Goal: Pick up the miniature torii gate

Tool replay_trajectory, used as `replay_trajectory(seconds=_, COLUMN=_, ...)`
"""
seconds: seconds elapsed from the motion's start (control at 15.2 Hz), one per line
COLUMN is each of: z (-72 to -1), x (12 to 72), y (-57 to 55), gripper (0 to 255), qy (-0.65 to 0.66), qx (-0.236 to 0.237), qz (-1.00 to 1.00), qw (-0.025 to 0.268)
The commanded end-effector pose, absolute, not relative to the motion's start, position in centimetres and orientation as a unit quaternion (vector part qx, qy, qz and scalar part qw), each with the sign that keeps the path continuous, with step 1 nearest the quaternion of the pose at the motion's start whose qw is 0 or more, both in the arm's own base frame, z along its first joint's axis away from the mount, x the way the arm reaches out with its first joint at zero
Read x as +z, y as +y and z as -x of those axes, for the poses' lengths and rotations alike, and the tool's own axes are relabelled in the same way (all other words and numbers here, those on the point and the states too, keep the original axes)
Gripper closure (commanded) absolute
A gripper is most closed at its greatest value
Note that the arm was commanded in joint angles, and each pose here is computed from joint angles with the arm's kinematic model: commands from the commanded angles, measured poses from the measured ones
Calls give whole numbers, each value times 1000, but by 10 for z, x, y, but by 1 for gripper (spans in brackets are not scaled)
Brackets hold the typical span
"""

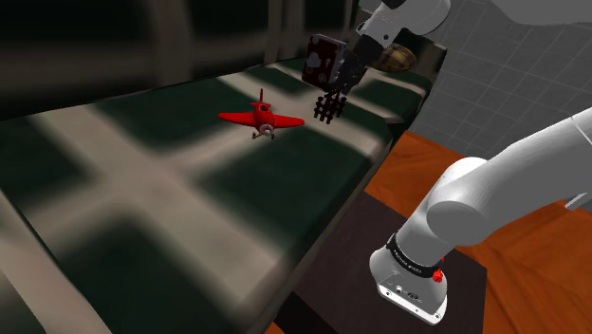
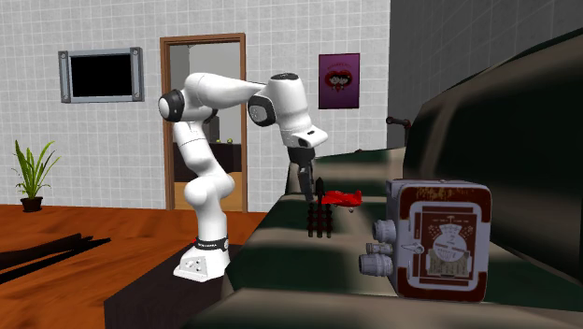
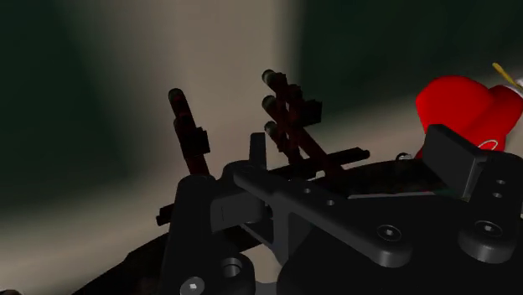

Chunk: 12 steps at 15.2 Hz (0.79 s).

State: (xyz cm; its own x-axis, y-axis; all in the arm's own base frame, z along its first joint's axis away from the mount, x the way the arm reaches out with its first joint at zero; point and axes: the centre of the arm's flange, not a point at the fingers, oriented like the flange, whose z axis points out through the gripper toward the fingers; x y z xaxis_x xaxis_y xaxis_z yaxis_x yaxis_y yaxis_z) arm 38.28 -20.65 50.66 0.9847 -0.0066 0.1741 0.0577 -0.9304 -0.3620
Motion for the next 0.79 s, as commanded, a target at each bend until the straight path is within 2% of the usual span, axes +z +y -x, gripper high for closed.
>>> replay_trajectory(seconds=0.0, z=-384, x=496, y=-209, gripper=0, qy=-13, qx=-87, qz=978, qw=187)
replay_trajectory(seconds=0.33, z=-384, x=477, y=-209, gripper=0, qy=-13, qx=-87, qz=978, qw=187)
replay_trajectory(seconds=0.4, z=-383, x=476, y=-208, gripper=255, qy=-13, qx=-87, qz=978, qw=187)
replay_trajectory(seconds=0.73, z=-383, x=476, y=-208, gripper=255, qy=-13, qx=-87, qz=978, qw=187)
